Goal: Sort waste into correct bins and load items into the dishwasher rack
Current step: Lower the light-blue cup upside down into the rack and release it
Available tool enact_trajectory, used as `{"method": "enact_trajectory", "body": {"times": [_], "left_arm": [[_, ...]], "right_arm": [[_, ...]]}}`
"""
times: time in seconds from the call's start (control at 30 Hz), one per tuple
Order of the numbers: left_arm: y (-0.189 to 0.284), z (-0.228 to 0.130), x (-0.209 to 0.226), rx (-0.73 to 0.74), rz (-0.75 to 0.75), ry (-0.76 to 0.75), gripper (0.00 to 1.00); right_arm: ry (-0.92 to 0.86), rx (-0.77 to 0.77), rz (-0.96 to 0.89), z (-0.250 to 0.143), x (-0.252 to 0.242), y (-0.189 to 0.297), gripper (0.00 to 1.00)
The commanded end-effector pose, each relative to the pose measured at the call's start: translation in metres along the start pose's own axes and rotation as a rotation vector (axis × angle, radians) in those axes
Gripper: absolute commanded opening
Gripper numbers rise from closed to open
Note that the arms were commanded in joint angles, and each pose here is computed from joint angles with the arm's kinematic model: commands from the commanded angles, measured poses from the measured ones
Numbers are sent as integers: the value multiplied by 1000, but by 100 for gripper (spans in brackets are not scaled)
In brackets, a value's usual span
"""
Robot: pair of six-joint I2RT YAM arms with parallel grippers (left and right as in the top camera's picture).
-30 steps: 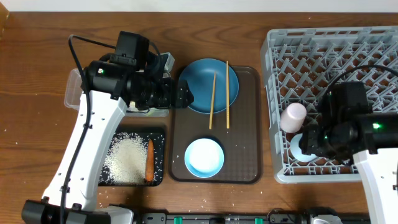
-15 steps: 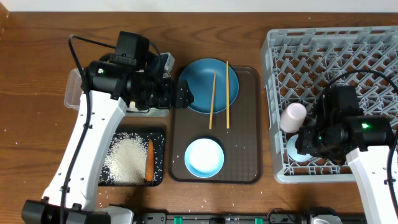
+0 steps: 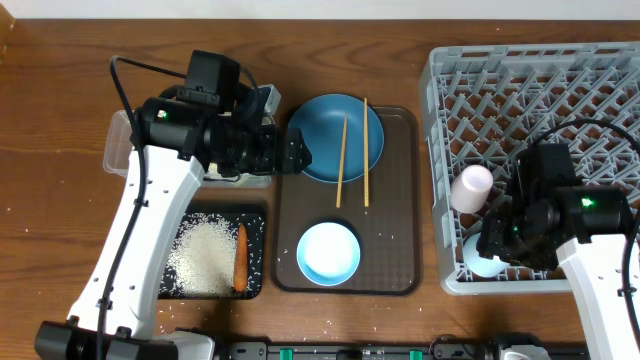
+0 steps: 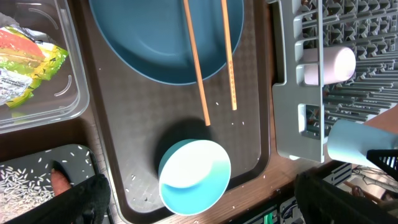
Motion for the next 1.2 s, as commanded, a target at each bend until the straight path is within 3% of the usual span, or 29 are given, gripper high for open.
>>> {"method": "enact_trajectory", "body": {"times": [0.0, 0.23, 0.43, 0.6, 0.67, 1.17], "left_arm": [[-2, 0, 4, 7, 13, 9, 97], [-2, 0, 4, 7, 13, 9, 97], [-2, 0, 4, 7, 13, 10, 97], [-2, 0, 4, 7, 13, 9, 97], [-2, 0, 4, 7, 13, 9, 97], [-2, 0, 4, 7, 13, 9, 97]], "right_arm": [[-27, -6, -7, 0, -3, 0, 18], [-28, 11, -11, 1, -3, -5, 24], [-27, 23, -13, 4, -2, -10, 36], [-27, 26, -14, 4, -2, -11, 71], [-27, 26, -14, 4, -2, -11, 78], [-27, 27, -10, 4, -1, -11, 81]]}}
Point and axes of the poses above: each gripper's point midway between its finger pads, its own y axis back along the fingers, its own x axis along the line the jaws close on, z = x × y, the point moved 5 cm from there along y, back along the fingers, and after that the axes turned 3 degrees about y, right-handed, at the moved point
